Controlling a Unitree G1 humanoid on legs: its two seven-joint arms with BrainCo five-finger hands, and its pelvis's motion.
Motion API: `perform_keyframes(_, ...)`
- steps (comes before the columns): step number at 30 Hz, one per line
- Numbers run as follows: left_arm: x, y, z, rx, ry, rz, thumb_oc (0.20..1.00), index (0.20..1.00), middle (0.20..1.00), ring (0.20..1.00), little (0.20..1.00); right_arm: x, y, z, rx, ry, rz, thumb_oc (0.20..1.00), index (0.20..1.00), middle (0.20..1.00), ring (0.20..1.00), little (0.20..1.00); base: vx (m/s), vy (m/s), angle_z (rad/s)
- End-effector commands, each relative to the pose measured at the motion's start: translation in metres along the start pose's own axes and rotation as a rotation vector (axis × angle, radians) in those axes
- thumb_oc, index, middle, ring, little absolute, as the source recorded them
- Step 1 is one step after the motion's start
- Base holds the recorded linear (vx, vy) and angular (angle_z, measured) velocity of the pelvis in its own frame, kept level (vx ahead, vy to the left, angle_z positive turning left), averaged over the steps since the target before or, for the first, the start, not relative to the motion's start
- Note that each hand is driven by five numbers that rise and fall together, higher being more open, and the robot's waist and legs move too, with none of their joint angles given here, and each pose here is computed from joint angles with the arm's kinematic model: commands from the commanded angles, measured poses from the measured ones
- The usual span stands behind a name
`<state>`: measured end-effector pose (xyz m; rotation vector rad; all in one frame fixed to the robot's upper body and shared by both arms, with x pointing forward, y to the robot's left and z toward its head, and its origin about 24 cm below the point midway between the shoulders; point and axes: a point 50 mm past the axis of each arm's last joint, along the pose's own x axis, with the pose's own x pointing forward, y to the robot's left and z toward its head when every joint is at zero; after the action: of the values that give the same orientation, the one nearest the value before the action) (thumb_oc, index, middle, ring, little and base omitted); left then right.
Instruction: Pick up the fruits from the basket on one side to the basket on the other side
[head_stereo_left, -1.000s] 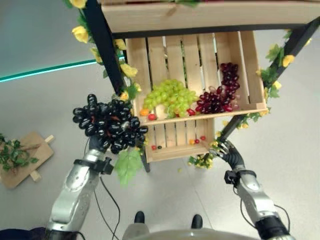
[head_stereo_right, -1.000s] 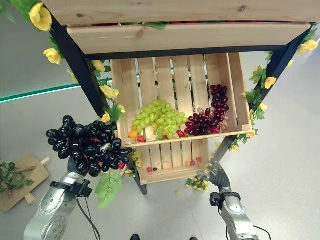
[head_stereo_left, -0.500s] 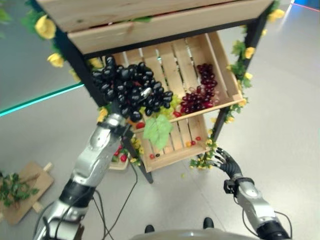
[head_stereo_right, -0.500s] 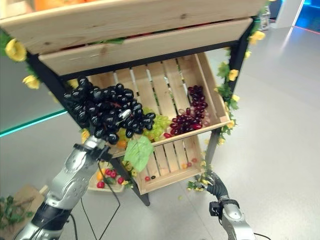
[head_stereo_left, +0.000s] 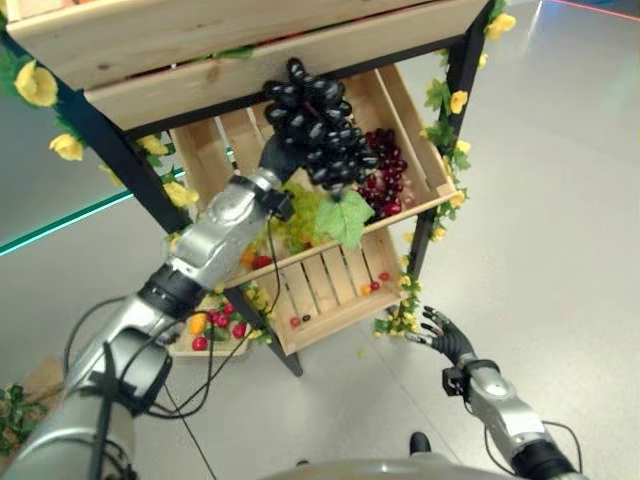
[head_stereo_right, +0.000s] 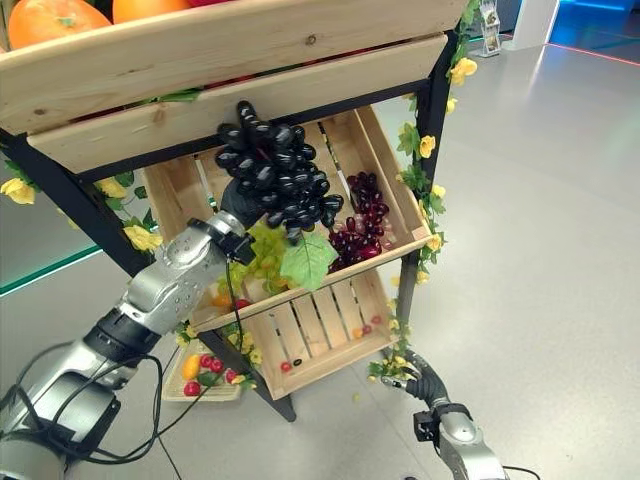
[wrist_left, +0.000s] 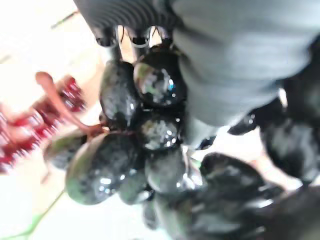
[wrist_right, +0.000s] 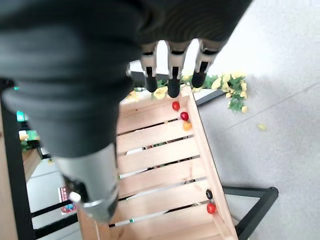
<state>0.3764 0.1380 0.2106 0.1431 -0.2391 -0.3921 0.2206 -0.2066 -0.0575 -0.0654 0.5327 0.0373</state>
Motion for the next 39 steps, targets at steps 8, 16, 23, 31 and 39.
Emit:
perform_keyframes(8, 0.007, 0.118, 0.094, 0.845, 0.052, 0.520, 1.000, 1.000, 1.000, 1.000, 1.000, 0.006, 0.002, 0.024, -0.012, -0.114, 0.009, 1.000, 1.000, 1.000, 1.000, 1.000, 0.00, 0.005, -0.04)
perform_keyframes(16, 0.006, 0.122, 0.116, 1.447, 0.124, 0.550, 1.000, 1.000, 1.000, 1.000, 1.000, 0.008, 0.003, 0.031, -0.019, -0.154, 0.008, 1.000, 1.000, 1.000, 1.000, 1.000, 0.00, 0.002, -0.01)
perform_keyframes(23, -0.013, 0.125, 0.102, 1.018, -0.020, 0.546, 1.000, 1.000, 1.000, 1.000, 1.000, 0.004, 0.002, 0.028, -0.013, -0.139, 0.016, 1.000, 1.000, 1.000, 1.000, 1.000, 0.00, 0.000, 0.00)
perform_keyframes(31, -0.048, 0.078, 0.039, 0.268, -0.224, 0.381, 1.000, 1.000, 1.000, 1.000, 1.000, -0.001, 0.003, 0.023, 0.002, -0.135, -0.013, 1.000, 1.000, 1.000, 1.000, 1.000, 0.00, 0.001, -0.04)
perform_keyframes(39, -0.090, -0.005, -0.025, -0.193, -0.220, 0.215, 1.000, 1.000, 1.000, 1.000, 1.000, -0.004, 0.002, 0.026, 0.038, -0.168, -0.045, 1.000, 1.000, 1.000, 1.000, 1.000, 0.00, 0.002, 0.05)
